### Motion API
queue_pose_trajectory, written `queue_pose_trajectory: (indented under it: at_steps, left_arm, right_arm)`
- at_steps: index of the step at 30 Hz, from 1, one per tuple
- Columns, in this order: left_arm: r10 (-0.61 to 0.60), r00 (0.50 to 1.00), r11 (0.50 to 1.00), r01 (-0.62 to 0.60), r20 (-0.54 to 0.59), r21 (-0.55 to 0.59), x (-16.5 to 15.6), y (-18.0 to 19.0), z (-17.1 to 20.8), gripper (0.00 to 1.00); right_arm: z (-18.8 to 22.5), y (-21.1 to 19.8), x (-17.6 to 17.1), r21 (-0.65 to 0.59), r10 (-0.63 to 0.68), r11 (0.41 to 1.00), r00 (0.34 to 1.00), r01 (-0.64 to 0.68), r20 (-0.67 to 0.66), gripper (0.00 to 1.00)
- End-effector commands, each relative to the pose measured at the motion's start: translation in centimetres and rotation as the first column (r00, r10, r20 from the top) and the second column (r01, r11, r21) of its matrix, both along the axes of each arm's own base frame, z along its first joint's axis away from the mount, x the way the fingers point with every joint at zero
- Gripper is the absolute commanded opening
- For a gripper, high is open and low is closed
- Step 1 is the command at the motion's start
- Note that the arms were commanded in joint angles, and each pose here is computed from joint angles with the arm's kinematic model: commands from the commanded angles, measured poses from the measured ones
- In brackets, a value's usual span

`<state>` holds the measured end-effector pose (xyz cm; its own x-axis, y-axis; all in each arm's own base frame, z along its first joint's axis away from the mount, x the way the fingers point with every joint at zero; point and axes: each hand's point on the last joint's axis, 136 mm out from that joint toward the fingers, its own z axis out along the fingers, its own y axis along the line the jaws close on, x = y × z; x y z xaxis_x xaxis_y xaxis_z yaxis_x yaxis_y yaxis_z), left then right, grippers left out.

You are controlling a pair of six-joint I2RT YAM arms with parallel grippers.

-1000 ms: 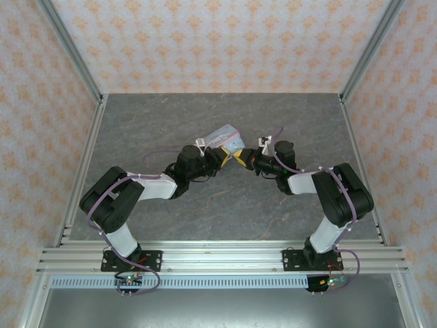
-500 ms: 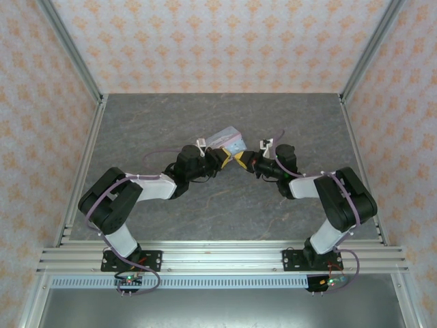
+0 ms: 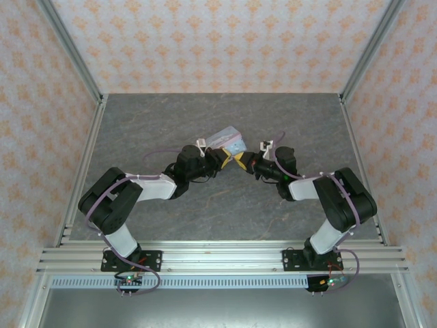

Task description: Unlock the padlock with the key

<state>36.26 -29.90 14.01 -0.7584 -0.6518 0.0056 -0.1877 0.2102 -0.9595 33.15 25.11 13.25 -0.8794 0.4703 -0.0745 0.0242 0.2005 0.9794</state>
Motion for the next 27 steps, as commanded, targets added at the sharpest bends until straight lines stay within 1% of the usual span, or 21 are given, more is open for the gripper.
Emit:
queue_pose_trajectory:
  at_steps: [1,16,21,27]
  left_arm:
    - [-0.124,0.983,0.989,0.134,0.134,-0.068,-2.4,-3.0,4.9,0.0]
    - [-0.093,0.984,0.993,0.103,0.151,-0.057,-3.0,-1.8,6.1,0.0]
    - [-0.107,0.981,0.993,0.115,0.163,-0.036,-2.9,-2.0,5.9,0.0]
    - [-0.132,0.976,0.991,0.136,0.173,-0.012,-2.8,-2.5,4.8,0.0]
  right_arm:
    - [1.7,2.8,-3.4,0.038,0.16,0.986,0.986,-0.162,0.051,0.0]
    - [-1.1,2.8,-5.0,0.024,0.153,0.988,0.987,-0.152,-0.042,0.0]
    - [-1.4,2.5,-5.5,0.029,0.141,0.99,0.988,-0.139,-0.06,0.0]
    - [-1.6,2.3,-5.8,0.028,0.138,0.99,0.988,-0.136,-0.069,0.0]
